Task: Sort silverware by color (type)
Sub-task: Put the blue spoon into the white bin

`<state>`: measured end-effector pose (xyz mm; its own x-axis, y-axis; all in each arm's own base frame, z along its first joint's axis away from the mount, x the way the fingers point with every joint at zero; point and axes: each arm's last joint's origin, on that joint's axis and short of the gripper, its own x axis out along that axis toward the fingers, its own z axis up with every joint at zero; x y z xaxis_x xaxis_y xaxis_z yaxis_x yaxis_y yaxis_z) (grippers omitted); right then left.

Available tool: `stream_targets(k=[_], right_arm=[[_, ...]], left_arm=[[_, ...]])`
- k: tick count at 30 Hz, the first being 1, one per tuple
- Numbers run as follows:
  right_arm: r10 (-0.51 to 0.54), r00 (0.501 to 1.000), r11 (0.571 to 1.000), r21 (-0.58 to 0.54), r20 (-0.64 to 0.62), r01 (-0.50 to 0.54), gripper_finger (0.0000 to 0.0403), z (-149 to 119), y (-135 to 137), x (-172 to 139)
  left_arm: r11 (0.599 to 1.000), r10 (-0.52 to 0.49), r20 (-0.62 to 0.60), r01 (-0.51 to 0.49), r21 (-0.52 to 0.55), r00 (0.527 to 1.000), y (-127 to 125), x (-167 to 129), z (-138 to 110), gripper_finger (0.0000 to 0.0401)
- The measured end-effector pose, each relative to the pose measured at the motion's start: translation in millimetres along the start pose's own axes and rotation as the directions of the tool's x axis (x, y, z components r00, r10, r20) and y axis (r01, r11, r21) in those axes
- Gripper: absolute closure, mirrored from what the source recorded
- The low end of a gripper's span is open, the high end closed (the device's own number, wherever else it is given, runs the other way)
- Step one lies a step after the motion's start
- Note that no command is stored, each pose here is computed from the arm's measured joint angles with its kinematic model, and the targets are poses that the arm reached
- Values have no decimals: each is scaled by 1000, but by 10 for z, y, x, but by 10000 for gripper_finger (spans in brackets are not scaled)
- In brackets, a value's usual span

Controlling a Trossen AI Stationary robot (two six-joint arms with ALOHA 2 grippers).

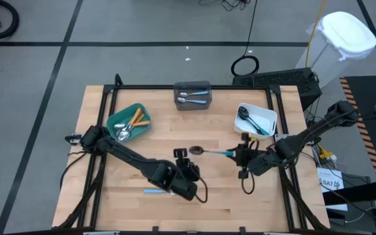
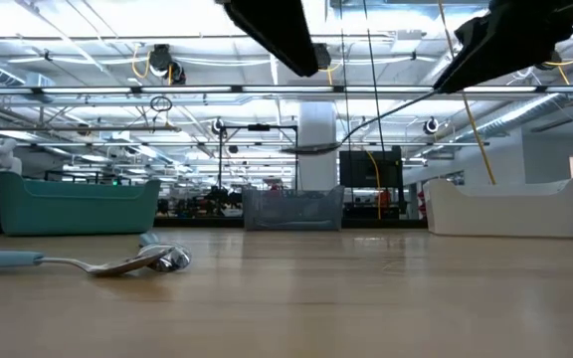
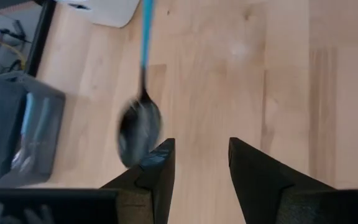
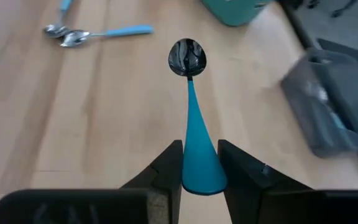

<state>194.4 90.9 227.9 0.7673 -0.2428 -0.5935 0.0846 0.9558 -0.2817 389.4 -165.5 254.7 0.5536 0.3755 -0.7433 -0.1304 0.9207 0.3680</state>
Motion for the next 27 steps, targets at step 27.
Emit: stream_targets(k=[27], right_arm=[[-352,921,916,143,-166,376,321,-457,-604,-574]], left_arm=[[1000,3,-43,-2,10,999,-247,-220,-187,251]])
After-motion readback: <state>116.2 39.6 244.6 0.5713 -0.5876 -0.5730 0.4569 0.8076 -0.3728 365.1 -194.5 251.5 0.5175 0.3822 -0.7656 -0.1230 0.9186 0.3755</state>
